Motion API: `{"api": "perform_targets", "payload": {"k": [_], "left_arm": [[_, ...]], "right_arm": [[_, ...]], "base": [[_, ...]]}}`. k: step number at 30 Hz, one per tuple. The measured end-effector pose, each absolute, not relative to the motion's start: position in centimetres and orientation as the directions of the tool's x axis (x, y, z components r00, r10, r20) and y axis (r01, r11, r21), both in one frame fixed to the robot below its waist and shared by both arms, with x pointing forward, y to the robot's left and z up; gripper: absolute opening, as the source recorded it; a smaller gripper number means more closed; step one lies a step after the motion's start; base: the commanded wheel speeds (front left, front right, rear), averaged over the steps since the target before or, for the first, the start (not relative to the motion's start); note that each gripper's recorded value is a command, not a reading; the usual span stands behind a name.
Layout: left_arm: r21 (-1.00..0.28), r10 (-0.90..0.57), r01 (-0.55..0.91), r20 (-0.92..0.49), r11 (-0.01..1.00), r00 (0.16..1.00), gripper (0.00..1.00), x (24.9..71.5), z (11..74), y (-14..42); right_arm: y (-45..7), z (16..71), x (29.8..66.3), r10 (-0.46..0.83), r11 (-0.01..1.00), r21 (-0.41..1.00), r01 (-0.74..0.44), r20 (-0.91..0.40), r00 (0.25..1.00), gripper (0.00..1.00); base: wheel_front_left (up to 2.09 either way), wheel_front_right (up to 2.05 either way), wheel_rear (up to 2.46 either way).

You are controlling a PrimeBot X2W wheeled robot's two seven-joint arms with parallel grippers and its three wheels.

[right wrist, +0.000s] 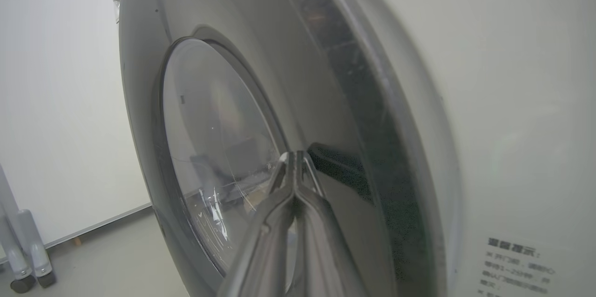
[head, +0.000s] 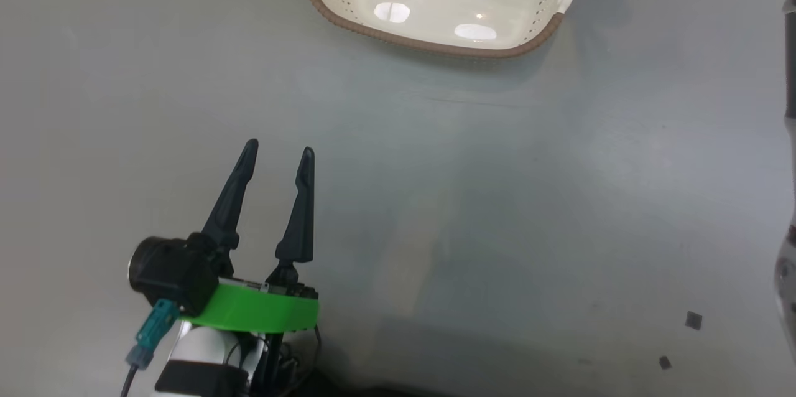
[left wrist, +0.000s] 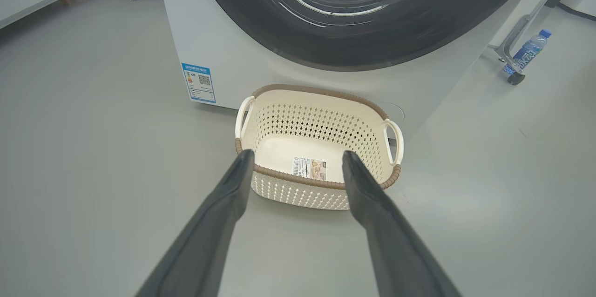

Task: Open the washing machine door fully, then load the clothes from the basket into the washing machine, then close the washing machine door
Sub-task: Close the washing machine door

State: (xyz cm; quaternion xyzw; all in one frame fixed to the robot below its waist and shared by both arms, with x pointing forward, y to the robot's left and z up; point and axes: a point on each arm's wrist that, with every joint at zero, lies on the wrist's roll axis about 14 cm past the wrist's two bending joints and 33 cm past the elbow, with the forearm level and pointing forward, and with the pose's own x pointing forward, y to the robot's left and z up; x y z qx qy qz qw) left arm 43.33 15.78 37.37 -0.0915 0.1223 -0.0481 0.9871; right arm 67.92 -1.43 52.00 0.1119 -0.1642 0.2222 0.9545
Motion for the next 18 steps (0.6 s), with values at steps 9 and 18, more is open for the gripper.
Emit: {"api": "perform_targets", "payload": {"k": [9,18], "left_arm": [[-0.185,-0.087,0.043,-0.235,0.982,0.968,1.00,42.9,37.7,16.8],[-0.194,-0.077,0.029,-0.243,0.981,0.967,1.00,42.4,37.7,16.9]], "right_arm": [[-1.0,52.0,69.6,0.385,0.886,0.109,-0.452,0.371,0.845,0.00],[-1.4,52.3,71.4,0.381,0.901,0.064,-0.430,0.362,0.851,0.00]], "base": [[0.00,0.00,0.00],[0.00,0.00,0.00]]}}
